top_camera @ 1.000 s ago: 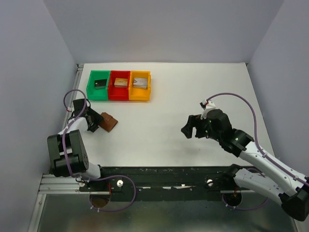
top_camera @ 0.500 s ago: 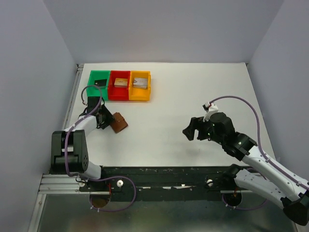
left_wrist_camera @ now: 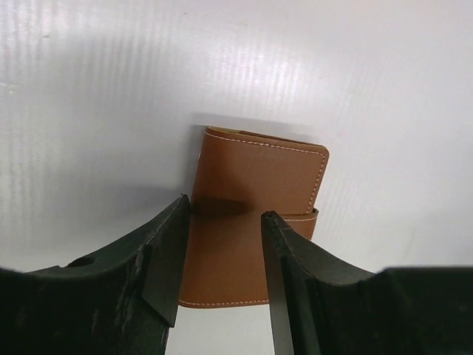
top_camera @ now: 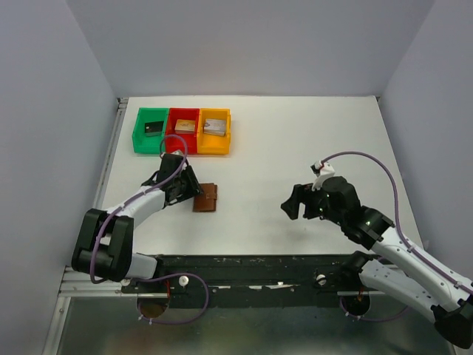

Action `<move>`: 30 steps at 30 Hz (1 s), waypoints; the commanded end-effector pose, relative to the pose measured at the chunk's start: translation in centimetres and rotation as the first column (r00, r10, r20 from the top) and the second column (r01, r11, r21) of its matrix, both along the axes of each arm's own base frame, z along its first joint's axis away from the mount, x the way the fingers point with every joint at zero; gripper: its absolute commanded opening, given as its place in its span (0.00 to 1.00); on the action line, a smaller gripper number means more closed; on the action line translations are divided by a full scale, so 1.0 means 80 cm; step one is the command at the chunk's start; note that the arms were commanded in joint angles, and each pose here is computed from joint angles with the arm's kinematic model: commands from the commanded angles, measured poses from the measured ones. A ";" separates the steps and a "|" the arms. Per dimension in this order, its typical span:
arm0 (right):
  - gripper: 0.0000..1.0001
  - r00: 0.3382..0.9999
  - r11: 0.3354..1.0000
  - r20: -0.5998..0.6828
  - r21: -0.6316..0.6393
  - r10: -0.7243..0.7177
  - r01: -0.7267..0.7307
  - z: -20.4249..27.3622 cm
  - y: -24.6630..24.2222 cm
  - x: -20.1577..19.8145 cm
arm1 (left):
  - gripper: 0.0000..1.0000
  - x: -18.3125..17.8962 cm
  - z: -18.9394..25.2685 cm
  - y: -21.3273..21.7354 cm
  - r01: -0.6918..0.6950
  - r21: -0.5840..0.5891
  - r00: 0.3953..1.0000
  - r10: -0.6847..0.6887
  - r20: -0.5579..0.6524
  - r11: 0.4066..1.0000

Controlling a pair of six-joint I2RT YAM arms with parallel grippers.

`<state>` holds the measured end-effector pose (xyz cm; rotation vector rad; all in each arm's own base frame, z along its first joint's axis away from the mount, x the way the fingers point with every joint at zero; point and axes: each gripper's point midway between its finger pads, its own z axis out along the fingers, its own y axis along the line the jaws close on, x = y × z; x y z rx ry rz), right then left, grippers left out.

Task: Take the credit cards out of the card holder
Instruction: Open the card holder at the center of the board.

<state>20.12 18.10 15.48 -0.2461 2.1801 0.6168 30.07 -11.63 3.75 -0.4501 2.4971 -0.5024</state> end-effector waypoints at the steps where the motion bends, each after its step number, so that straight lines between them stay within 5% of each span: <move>1: 0.90 0.999 1.000 -0.042 -0.004 0.018 -0.019 -0.007 0.001 -0.009 | 0.57 0.007 0.044 -0.017 0.021 -0.059 0.993 -0.015 0.113 0.998; 7: 0.87 0.993 0.993 -0.070 0.067 0.099 -0.095 0.015 0.038 -0.002 | 0.69 -0.003 0.084 0.007 -0.060 -0.028 0.981 0.064 0.185 0.998; 30: 0.83 0.869 0.947 -0.381 0.188 0.316 -0.262 -0.070 0.235 0.034 | 0.61 -0.036 0.002 0.020 -0.139 -0.010 0.990 0.139 -0.003 0.990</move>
